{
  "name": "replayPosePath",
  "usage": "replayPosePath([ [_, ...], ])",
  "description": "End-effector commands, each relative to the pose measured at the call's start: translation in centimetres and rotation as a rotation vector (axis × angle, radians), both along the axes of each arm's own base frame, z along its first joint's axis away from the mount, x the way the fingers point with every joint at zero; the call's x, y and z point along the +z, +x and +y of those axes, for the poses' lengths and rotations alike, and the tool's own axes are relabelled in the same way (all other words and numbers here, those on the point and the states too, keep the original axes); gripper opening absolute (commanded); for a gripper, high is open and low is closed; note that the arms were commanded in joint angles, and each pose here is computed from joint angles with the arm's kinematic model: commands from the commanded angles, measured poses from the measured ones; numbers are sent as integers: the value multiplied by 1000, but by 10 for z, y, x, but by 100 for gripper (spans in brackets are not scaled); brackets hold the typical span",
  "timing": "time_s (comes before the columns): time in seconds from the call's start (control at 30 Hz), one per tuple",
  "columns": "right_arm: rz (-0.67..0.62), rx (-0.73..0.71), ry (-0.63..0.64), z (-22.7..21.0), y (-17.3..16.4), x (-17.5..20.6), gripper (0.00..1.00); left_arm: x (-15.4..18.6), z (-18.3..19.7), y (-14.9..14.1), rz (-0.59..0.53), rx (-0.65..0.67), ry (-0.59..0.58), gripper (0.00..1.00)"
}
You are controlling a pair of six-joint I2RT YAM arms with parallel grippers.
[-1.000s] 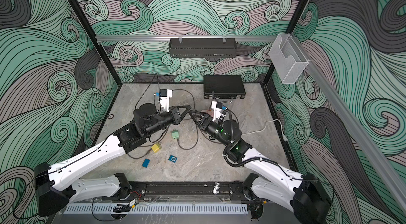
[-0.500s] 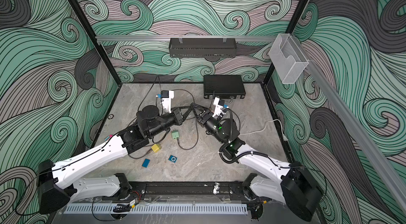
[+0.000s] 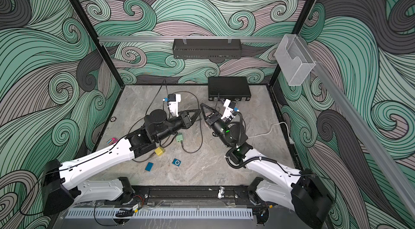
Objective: Charge mp3
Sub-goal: Pick up the charging cable from the center of the board.
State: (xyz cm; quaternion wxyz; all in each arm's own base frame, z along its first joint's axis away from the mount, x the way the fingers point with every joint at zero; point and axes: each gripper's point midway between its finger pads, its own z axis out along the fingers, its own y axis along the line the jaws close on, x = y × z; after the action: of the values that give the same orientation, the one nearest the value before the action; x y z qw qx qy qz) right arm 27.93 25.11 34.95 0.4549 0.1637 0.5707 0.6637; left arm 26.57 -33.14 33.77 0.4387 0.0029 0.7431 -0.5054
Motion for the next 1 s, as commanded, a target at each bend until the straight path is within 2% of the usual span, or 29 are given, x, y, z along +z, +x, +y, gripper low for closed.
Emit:
replayPosePath([
  [0.0, -25, -44, 2, -12, -4, 14, 0, 6, 2, 1, 2, 19, -3, 34],
  [0.23, -61, -15, -153, -15, -16, 24, 0, 27, 28, -8, -26, 22, -18, 40],
  [0.4, -67, 73, -144, -7, -20, 40, 0, 48, 29, -18, 22, -165, -215, 40],
  [0.53, -74, 118, -171, 2, -21, 48, 0, 51, 26, -29, 1, -240, -171, 40],
  [0.63, -60, 147, -179, 9, -20, 49, 0, 54, 23, -32, -21, -267, -182, 39],
  [0.77, -30, 172, -185, 16, -17, 44, 0, 56, 14, -34, -35, -315, -183, 29],
  [0.97, -20, 167, -202, 15, -17, 41, 0, 60, 13, -36, -54, -326, -194, 27],
])
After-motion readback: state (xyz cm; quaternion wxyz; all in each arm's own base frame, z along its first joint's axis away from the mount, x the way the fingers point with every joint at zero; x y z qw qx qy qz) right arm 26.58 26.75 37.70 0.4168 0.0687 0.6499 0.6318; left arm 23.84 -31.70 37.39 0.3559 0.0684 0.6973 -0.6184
